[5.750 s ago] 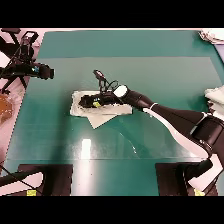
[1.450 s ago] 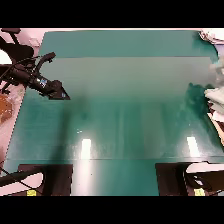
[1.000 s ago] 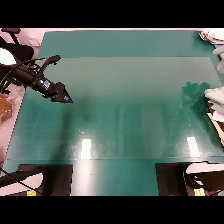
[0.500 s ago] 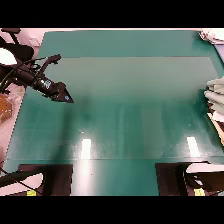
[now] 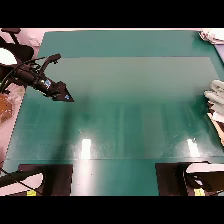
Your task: Fold the shirts.
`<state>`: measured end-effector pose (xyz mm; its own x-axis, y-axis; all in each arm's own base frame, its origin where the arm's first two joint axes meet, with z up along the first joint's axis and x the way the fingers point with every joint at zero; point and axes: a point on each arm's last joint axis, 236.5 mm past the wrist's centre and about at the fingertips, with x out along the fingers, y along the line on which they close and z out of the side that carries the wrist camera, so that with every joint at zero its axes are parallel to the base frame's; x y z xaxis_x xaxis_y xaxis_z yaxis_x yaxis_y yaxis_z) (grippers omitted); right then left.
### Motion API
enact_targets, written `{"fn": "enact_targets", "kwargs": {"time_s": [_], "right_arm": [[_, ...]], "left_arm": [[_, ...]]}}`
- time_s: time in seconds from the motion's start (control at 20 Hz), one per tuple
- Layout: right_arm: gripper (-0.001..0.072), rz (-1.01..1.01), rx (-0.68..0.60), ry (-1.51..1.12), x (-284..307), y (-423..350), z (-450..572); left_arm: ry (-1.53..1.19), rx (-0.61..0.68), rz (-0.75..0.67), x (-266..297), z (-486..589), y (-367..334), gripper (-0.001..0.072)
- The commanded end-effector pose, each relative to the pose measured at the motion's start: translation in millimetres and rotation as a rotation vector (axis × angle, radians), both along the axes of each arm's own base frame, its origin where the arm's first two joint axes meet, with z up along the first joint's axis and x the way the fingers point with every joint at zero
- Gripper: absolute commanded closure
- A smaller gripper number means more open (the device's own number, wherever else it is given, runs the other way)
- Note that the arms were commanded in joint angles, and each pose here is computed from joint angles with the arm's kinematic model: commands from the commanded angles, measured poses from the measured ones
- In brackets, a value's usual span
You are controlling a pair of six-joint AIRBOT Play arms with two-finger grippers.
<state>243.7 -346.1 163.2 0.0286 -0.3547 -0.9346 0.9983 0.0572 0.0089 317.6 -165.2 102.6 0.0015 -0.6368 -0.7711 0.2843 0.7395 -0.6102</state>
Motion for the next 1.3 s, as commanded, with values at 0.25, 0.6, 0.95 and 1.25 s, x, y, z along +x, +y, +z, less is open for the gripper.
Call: {"fn": "enact_targets", "kwargs": {"time_s": [0.25, 0.6, 0.95, 1.25], "right_arm": [[0.0692, 0.049, 0.071, 0.233, -48, 6, -27], [0.0613, -0.077, 0.182, 0.259, -103, 14, -68], [-0.0003, -0.080, 0.147, 0.203, -103, 21, -49], [0.0154, 0.427, -0.080, -0.221, 49, 80, 66]], "left_arm": [[-0.003, 0.000, 0.001, 1, 0, 0, 0.0680], [-0.004, 0.000, 0.002, 1, 0, 0, 0.0680], [-0.035, -0.012, -0.019, 0, 5, -2, 0.0680], [-0.316, -0.115, -0.005, 21, 60, -18, 0.0680]]}}
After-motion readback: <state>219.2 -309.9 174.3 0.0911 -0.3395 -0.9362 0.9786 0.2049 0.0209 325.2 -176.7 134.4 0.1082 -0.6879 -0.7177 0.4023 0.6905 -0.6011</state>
